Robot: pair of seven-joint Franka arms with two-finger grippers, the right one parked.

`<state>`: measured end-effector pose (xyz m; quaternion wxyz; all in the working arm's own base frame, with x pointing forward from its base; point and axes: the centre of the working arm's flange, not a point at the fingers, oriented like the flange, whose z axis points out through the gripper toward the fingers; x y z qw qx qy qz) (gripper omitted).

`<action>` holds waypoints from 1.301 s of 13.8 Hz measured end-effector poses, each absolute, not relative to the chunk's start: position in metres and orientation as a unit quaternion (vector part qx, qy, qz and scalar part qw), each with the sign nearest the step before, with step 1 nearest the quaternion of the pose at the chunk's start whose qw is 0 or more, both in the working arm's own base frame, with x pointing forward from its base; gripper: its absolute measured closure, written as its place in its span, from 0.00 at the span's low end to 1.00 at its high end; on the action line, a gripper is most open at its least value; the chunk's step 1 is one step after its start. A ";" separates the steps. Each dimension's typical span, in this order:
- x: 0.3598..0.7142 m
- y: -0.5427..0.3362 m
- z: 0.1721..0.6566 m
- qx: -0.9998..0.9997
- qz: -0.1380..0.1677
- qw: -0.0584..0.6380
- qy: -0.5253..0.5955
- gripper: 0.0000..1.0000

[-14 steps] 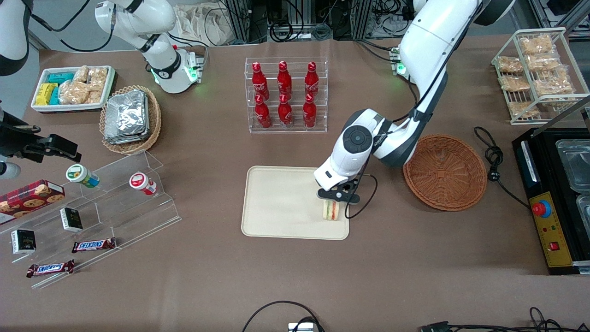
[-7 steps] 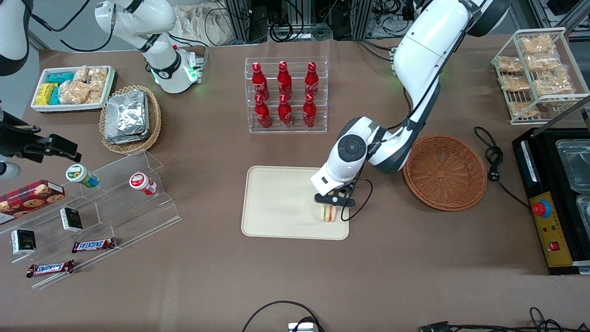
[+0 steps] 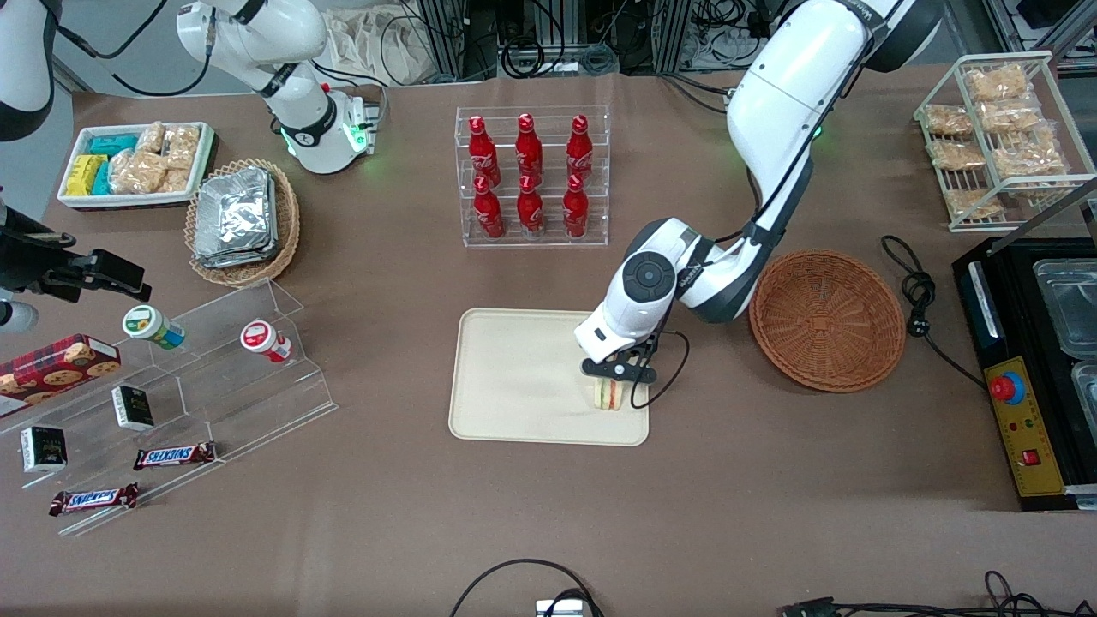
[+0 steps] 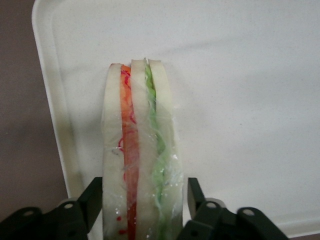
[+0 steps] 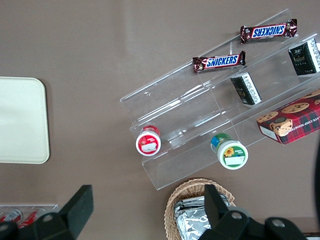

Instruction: Place sandwich from basket to tray

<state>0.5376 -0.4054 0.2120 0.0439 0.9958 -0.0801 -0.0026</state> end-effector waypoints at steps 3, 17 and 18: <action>0.538 -0.405 0.213 0.996 -0.009 0.038 -0.079 0.00; 0.611 -0.349 0.368 1.000 0.012 -0.006 0.013 0.00; 0.614 -0.335 0.387 0.999 0.016 -0.013 0.024 0.00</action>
